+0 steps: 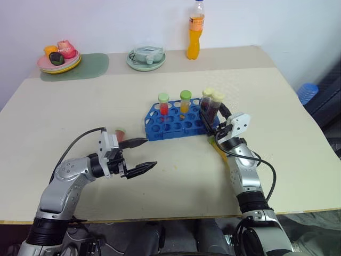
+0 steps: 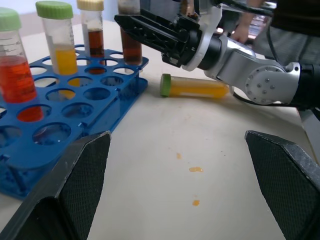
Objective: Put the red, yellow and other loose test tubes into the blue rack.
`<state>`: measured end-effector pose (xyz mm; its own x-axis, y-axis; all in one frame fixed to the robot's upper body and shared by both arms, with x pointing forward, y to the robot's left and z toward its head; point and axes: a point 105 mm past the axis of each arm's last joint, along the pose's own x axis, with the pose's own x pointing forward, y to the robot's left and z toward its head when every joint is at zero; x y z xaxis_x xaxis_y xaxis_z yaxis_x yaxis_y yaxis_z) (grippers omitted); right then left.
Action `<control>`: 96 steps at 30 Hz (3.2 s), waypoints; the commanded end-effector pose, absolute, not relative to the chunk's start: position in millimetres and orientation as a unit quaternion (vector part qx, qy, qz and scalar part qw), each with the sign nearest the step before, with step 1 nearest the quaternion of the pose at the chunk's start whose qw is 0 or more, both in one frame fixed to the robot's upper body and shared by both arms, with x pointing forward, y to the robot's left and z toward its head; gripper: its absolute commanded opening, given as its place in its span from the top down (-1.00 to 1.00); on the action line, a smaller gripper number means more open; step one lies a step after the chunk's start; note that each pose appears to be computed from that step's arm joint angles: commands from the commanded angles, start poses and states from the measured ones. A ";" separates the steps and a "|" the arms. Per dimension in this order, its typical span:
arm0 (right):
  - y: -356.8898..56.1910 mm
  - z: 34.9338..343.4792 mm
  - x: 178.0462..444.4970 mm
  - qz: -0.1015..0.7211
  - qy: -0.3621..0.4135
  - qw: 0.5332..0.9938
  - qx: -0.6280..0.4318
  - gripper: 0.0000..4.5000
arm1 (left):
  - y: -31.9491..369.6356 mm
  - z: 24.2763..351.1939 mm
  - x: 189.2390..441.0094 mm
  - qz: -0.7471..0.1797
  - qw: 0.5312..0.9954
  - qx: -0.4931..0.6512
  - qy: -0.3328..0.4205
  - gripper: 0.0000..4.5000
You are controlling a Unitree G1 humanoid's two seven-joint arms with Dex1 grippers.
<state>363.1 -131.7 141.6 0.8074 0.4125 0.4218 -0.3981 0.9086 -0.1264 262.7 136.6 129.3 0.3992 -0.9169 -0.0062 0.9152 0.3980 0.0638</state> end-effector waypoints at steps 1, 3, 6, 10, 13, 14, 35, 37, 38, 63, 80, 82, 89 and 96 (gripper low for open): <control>-134.8 148.1 358.6 0.222 -0.240 0.944 -0.043 -0.66 | 136.0 136.9 259.6 -0.547 0.836 0.038 -0.034 -0.97; -138.4 150.7 356.8 0.222 -0.241 0.943 -0.056 -0.66 | 135.0 136.5 260.2 -0.546 0.836 0.038 -0.035 -0.97; -144.6 152.4 351.4 0.234 -0.238 0.940 -0.071 -0.66 | 132.5 137.3 261.6 -0.549 0.834 0.035 -0.038 -0.97; -152.6 159.7 344.3 0.239 -0.238 0.938 -0.078 -0.66 | 132.0 137.1 263.2 -0.551 0.833 0.034 -0.038 -0.97; -157.2 168.9 333.3 0.259 -0.212 0.937 -0.099 -0.66 | 130.5 136.8 264.5 -0.555 0.830 0.034 -0.038 -0.97; -157.8 170.4 329.7 0.264 -0.199 0.937 -0.109 -0.66 | 130.0 136.6 264.6 -0.557 0.829 0.034 -0.038 -0.97; -199.2 158.8 298.8 0.210 0.316 0.923 -0.056 -0.66 | 116.7 129.9 268.5 -0.590 0.807 0.028 -0.034 -0.97; -200.7 156.5 299.7 0.205 0.334 0.917 -0.077 -0.66 | 116.9 129.8 267.9 -0.591 0.806 0.028 -0.034 -0.97; -201.4 156.1 300.4 0.204 0.339 0.915 -0.081 -0.66 | 116.7 129.6 267.8 -0.591 0.806 0.028 -0.033 -0.97; -185.9 114.6 310.1 0.197 0.421 0.880 -0.094 -0.55 | 122.5 121.2 260.5 -0.576 0.816 0.026 -0.025 -0.97; -180.3 125.4 302.7 0.249 0.383 0.877 -0.150 0.54 | 120.7 124.5 261.3 -0.575 0.817 0.026 -0.026 -0.97; -159.5 138.7 289.5 0.331 0.365 0.864 -0.105 0.54 | 120.3 124.4 261.6 -0.576 0.817 0.027 -0.026 -0.97; -114.1 175.5 272.1 0.490 0.206 0.846 -0.046 0.54 | 120.3 122.4 260.6 -0.582 0.813 0.024 -0.016 -0.97; -95.5 202.0 295.5 0.476 -0.010 0.878 -0.043 0.54 | 122.5 122.9 261.8 -0.581 0.813 0.031 -0.015 -0.97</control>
